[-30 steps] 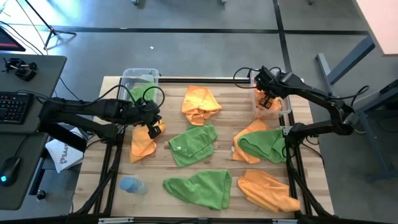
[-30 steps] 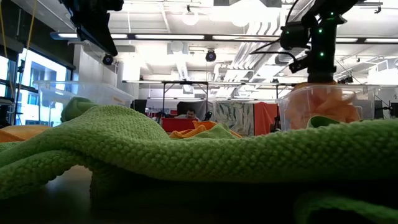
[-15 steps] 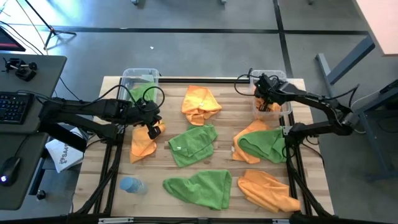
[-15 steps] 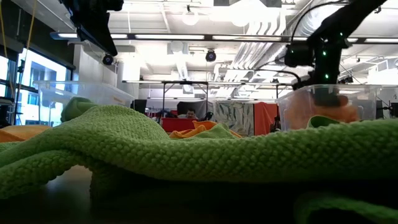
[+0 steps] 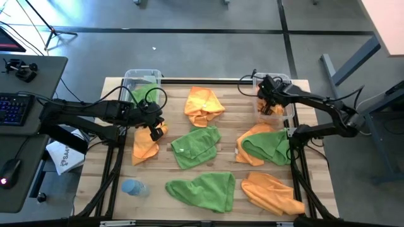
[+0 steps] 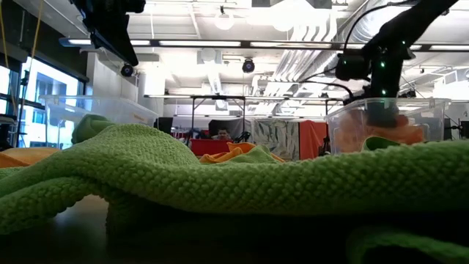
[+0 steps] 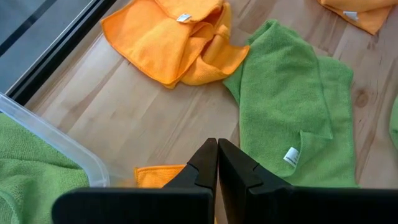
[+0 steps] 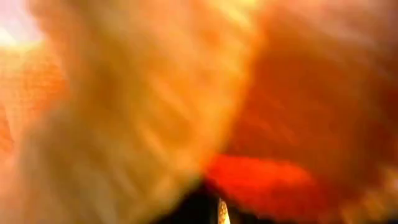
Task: Sort microfiber towel by color & place in baskets
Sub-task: Put the orange microfiber towel into the right transparent bin, then put the green microfiber towel into the left transparent bin
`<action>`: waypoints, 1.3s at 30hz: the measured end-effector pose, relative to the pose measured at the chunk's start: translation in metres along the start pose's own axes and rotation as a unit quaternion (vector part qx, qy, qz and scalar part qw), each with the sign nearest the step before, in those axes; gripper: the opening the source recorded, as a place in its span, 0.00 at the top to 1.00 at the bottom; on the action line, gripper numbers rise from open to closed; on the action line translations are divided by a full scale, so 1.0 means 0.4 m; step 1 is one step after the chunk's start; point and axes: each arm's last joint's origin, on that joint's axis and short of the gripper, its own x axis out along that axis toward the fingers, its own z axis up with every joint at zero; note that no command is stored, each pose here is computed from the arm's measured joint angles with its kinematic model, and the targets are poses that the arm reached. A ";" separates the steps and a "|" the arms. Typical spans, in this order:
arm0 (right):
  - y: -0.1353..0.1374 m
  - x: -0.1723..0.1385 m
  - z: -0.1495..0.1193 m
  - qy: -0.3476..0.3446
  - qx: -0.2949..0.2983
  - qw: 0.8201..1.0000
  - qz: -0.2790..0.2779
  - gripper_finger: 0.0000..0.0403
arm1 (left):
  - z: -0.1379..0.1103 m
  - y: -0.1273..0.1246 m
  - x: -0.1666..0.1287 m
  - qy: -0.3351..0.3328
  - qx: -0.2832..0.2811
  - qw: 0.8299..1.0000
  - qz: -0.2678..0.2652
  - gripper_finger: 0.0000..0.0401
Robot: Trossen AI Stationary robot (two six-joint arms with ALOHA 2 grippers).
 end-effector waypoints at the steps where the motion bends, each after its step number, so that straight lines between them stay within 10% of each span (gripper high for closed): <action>1: -0.007 -0.010 0.006 -0.002 0.001 1.000 0.001 0.98 | 0.000 0.000 0.000 0.000 0.000 1.000 0.000 1.00; 11: -0.087 -0.151 0.052 0.005 0.015 1.000 0.006 0.74 | 0.000 0.001 0.000 -0.002 0.001 1.000 0.004 1.00; 22: -0.134 -0.363 0.028 -0.042 0.242 0.964 0.101 0.73 | 0.000 0.002 0.000 -0.003 0.014 1.000 0.009 1.00; 28: -0.060 -0.449 -0.034 -0.136 0.283 0.931 0.184 0.97 | -0.001 0.005 -0.007 -0.006 0.039 0.999 0.004 1.00; 39: 0.204 -0.527 -0.013 -0.286 0.258 0.878 0.283 1.00 | -0.015 0.037 -0.074 -0.047 0.071 0.996 -0.038 1.00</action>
